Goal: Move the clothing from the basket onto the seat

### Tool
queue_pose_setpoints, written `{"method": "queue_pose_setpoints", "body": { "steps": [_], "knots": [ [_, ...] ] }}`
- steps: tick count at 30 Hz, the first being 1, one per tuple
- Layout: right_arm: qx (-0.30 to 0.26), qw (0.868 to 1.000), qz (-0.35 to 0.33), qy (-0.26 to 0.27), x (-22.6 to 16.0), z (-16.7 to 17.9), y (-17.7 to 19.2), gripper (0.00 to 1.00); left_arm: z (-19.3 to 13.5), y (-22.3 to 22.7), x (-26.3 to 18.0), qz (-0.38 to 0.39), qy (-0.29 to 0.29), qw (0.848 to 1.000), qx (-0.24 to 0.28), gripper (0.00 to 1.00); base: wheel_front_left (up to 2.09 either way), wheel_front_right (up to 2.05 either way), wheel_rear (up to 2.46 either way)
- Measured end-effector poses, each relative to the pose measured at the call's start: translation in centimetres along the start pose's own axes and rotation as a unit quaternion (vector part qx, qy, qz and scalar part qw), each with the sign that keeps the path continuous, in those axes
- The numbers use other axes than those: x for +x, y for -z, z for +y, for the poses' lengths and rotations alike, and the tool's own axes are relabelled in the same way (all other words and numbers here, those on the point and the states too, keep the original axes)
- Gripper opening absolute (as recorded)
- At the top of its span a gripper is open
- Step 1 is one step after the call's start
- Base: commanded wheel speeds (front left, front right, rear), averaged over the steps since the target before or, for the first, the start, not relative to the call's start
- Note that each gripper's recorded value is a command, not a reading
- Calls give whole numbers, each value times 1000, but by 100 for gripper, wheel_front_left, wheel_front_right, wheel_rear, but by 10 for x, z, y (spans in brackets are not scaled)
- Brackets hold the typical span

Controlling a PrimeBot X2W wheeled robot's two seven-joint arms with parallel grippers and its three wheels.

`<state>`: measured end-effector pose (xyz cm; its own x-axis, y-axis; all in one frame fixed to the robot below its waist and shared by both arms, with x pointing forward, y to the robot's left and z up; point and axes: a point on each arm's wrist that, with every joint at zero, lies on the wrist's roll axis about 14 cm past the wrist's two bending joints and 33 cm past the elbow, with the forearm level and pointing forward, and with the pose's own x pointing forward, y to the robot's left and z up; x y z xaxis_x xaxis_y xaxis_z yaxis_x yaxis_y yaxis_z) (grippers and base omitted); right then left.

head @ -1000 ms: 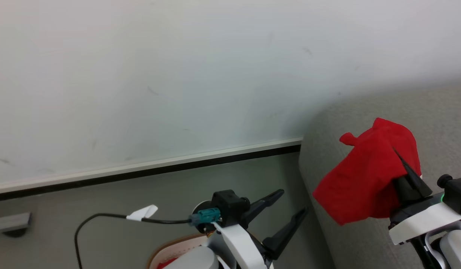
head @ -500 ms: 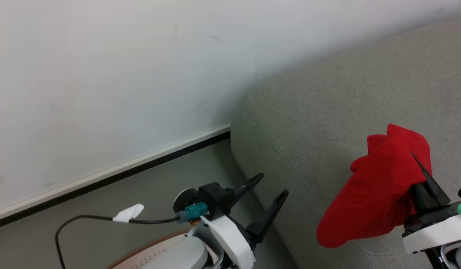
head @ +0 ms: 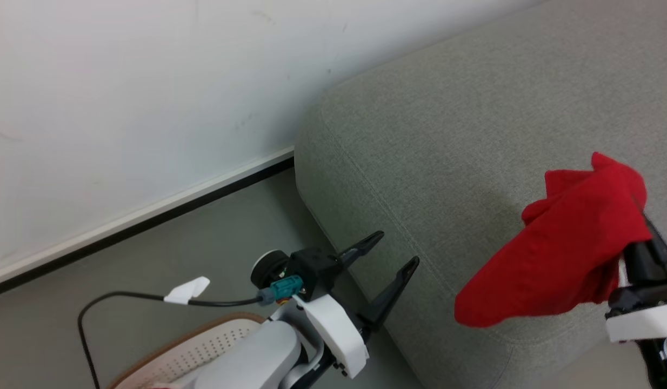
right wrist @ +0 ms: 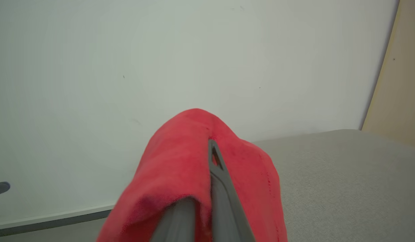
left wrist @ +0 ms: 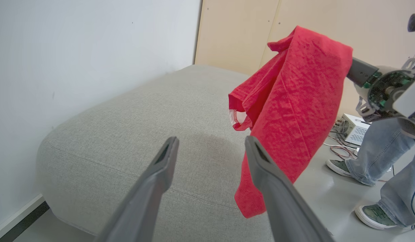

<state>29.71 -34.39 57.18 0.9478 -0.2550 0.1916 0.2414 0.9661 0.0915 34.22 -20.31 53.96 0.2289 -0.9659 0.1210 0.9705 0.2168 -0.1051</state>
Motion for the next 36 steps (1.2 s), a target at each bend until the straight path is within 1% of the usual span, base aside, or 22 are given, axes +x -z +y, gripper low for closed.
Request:
{"method": "queue_pose_setpoints", "body": {
  "steps": [4,5,8,10,14,19,23,27,29,31,34,36],
  "knots": [
    [33,999,-17,22,21,-9,-7,0,17,4,0,2,-1,1000,-2,100,0,0,0],
    [48,998,-21,29,27,-11,-8,0,22,7,-1,7,-3,1000,-2,100,0,0,0],
    [49,998,-20,40,48,-22,-7,0,37,16,-3,21,-7,1000,-3,100,0,0,0],
    [28,999,-11,41,64,-28,-4,0,47,20,-3,27,-6,1000,2,100,0,0,0],
    [16,999,-7,45,103,-34,3,0,71,32,-9,34,-15,999,-3,100,0,0,0],
    [21,998,-5,57,151,-45,13,0,100,59,-27,55,-43,997,-26,100,0,0,0],
    [17,999,-4,52,190,-46,19,0,119,73,-41,63,-68,995,-34,100,0,0,0],
    [10,998,43,51,221,-47,44,0,136,85,-55,73,-94,992,-41,100,0,0,0],
    [-2,996,71,50,235,-47,56,0,143,92,-62,78,-105,990,-46,100,0,0,0],
    [-25,994,102,41,247,-45,70,0,151,98,-69,81,-118,988,-52,100,0,0,0],
    [-43,986,155,42,254,-46,98,0,158,108,-78,87,-131,986,-59,100,0,0,0],
    [-48,976,207,46,250,-47,123,0,160,113,-82,90,-136,985,-62,100,0,0,0]
  ]
}}
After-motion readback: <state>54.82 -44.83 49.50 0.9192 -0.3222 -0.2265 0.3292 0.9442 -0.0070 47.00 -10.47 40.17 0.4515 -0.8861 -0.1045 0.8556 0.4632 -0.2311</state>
